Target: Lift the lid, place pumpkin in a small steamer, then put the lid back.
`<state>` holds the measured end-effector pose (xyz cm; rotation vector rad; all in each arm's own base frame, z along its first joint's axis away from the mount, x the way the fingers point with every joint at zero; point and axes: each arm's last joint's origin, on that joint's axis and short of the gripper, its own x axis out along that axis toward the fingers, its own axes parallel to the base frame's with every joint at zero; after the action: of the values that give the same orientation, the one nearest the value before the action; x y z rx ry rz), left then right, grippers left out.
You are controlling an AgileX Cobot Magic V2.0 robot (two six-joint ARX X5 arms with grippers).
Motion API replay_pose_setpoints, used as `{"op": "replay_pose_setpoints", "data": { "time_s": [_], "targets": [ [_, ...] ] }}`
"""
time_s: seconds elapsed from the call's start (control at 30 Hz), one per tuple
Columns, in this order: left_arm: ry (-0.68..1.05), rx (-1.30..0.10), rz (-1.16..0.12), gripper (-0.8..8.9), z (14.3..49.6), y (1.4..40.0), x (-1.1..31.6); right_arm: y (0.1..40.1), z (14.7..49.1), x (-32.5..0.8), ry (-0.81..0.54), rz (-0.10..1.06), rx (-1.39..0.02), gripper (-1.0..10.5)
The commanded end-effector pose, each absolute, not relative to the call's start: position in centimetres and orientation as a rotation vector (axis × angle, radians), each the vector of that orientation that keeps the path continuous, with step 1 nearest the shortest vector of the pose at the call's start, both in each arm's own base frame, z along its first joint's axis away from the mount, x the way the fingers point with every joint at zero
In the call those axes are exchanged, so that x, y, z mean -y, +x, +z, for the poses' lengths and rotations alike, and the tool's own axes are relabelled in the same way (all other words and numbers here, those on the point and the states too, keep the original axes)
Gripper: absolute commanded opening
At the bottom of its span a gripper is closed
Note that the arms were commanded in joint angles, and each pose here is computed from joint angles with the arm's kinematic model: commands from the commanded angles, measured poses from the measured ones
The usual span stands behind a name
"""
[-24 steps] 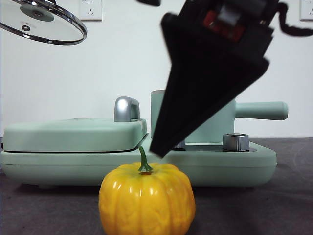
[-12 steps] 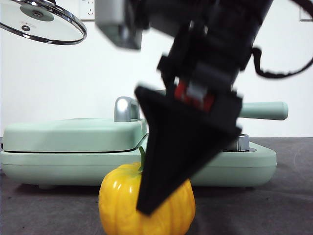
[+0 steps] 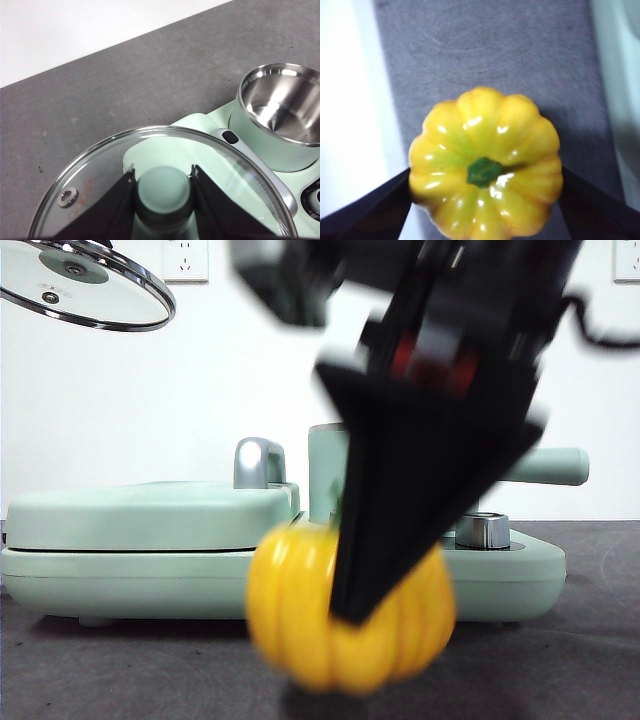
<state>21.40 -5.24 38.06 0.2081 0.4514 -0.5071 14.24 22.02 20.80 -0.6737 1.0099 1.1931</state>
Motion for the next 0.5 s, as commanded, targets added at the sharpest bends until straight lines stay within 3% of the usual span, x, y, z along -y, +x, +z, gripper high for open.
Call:
{"op": "replay_pose_setpoints", "data": {
  "time_s": [0.03,0.3,0.5],
  "targets": [
    [0.223,-0.402,-0.512,0.15,38.8,21.4,5.3,14.1,22.5,-21.0,-0.554,1.092,-1.071,3.1],
    [0.214,-0.404,-0.511,0.15,38.8,21.4,5.3,14.6,26.0,-16.2,-0.387,0.837,-1.26,3.1],
    [0.202,-0.408,-0.514,0.15,38.8,21.4,5.3,16.7,29.8,-14.4,-0.298,0.734,-1.265,3.1]
  ]
}}
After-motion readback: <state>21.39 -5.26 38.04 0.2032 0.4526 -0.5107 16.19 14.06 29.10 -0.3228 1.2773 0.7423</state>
